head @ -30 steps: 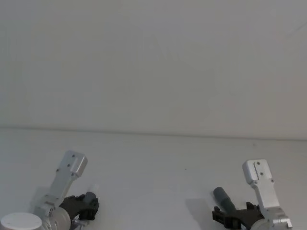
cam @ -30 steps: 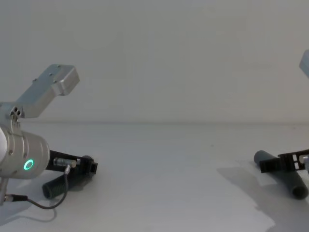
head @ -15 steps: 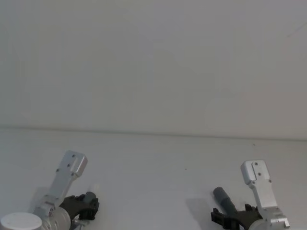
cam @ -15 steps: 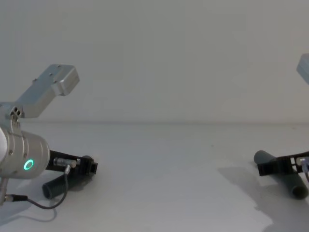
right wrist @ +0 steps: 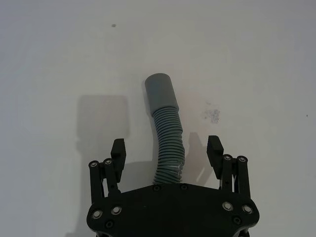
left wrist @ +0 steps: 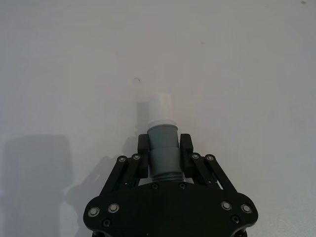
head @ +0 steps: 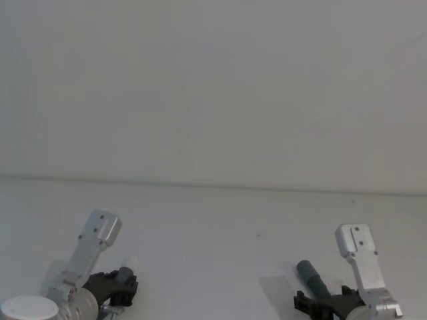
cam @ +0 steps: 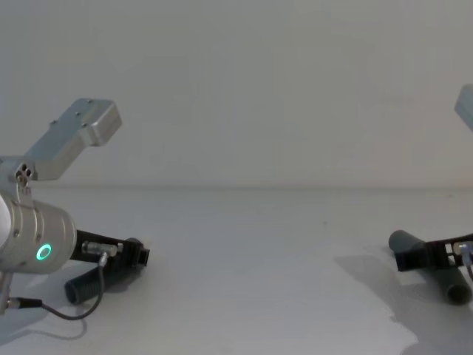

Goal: Use both hands to pick up one end of the pipe from the table, align the ends, and insert them.

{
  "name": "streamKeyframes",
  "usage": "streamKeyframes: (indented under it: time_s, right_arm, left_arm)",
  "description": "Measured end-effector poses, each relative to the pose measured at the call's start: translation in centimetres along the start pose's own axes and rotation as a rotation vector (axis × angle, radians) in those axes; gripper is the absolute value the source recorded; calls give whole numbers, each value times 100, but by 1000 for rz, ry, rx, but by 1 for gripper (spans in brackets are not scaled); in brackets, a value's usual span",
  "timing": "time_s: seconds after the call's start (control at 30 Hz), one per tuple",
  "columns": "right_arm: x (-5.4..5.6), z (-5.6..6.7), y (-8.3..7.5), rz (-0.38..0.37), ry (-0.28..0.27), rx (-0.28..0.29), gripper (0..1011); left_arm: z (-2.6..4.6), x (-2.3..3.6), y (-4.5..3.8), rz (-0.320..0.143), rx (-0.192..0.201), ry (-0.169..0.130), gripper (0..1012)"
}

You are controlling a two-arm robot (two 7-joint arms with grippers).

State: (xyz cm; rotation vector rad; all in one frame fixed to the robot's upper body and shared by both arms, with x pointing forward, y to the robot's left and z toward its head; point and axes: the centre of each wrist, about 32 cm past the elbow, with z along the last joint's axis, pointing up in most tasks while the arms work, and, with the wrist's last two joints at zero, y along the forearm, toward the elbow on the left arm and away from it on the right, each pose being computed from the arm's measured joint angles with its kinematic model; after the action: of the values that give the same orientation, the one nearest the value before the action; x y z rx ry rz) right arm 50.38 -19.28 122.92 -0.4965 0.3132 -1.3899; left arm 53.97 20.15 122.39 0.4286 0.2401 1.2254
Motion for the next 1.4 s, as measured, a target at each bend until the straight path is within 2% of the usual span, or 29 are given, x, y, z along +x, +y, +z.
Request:
streamKeyframes:
  time_s: [0.27, 0.37, 0.83, 0.9, 0.97, 1.03, 1.2, 1.4]
  right_arm:
    - [-3, 1, 0, -2, 4, -4, 999]
    - [-4, 0, 0, -3, 5, -5, 945]
    - [-5, -1, 0, -5, 6, -7, 522]
    - [-4, -1, 0, -5, 7, -7, 437]
    - [-4, -1, 0, -5, 7, -8, 401]
    - [-5, -1, 0, -5, 7, -8, 311]
    - [-5, 0, 0, -5, 7, -8, 212]
    - [-7, 0, 0, -5, 8, -8, 178]
  left_arm:
    - [0, 0, 0, 0, 0, 0, 340]
    - [0, 0, 0, 0, 0, 0, 340]
    - [0, 0, 0, 0, 0, 0, 340]
    - [0, 0, 0, 0, 0, 0, 340]
    - [0, 0, 0, 0, 0, 0, 340]
    - [0, 0, 0, 0, 0, 0, 340]
    - [0, 0, 0, 0, 0, 0, 340]
    - [0, 0, 0, 0, 0, 0, 340]
